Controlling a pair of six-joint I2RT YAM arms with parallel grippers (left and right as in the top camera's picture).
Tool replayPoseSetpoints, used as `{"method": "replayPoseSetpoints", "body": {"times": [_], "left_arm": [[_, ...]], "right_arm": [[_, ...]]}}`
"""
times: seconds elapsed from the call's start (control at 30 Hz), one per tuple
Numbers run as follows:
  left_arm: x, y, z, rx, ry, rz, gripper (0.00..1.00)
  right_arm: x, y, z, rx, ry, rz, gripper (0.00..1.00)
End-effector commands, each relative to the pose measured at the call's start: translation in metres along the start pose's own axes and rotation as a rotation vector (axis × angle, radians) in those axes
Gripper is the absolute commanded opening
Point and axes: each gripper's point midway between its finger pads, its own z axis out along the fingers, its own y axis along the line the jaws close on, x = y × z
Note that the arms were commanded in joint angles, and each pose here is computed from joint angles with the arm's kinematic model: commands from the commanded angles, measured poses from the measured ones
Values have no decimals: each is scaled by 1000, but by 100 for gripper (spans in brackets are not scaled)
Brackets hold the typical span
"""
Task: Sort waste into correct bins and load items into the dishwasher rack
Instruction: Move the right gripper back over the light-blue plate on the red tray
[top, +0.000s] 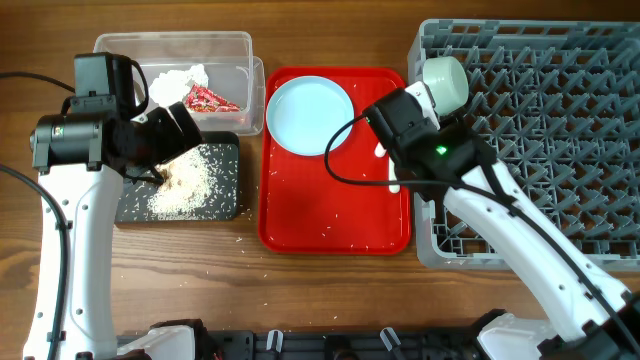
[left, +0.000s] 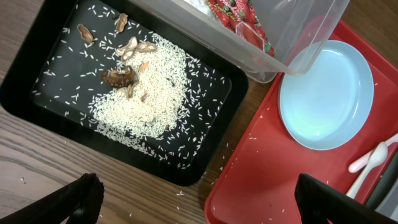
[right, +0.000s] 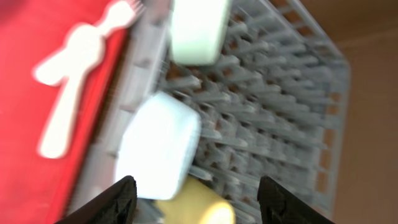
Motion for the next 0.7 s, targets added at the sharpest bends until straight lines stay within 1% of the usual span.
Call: {"method": "replayPoseSetpoints", "body": {"times": [0.0, 0.17, 0.23, 0.3, 0.37, 0.43, 0.67], "left_arm": [[-2, -1, -2, 11, -7, 5, 100], [-2, -1, -2, 11, -7, 5, 100], [-2, -1, -2, 11, -7, 5, 100], [-2, -1, -2, 11, -7, 5, 100], [-2, -1, -2, 11, -7, 5, 100], [-2, -1, -2, 11, -7, 5, 100], [-2, -1, -2, 11, -7, 5, 100]], "right_arm": [[-10, 41, -14, -277, -47, 45, 69], [-23, 78, -31, -513, -94, 62, 71], [-31, 93, -41, -621, -124, 68, 76], [-38, 109, -55, -743, -153, 67, 76], [-45, 116, -63, -799, -184, 73, 73], [-47, 117, -62, -798, -189, 74, 71], [-43, 115, -35, -702, -64, 253, 62]]}}
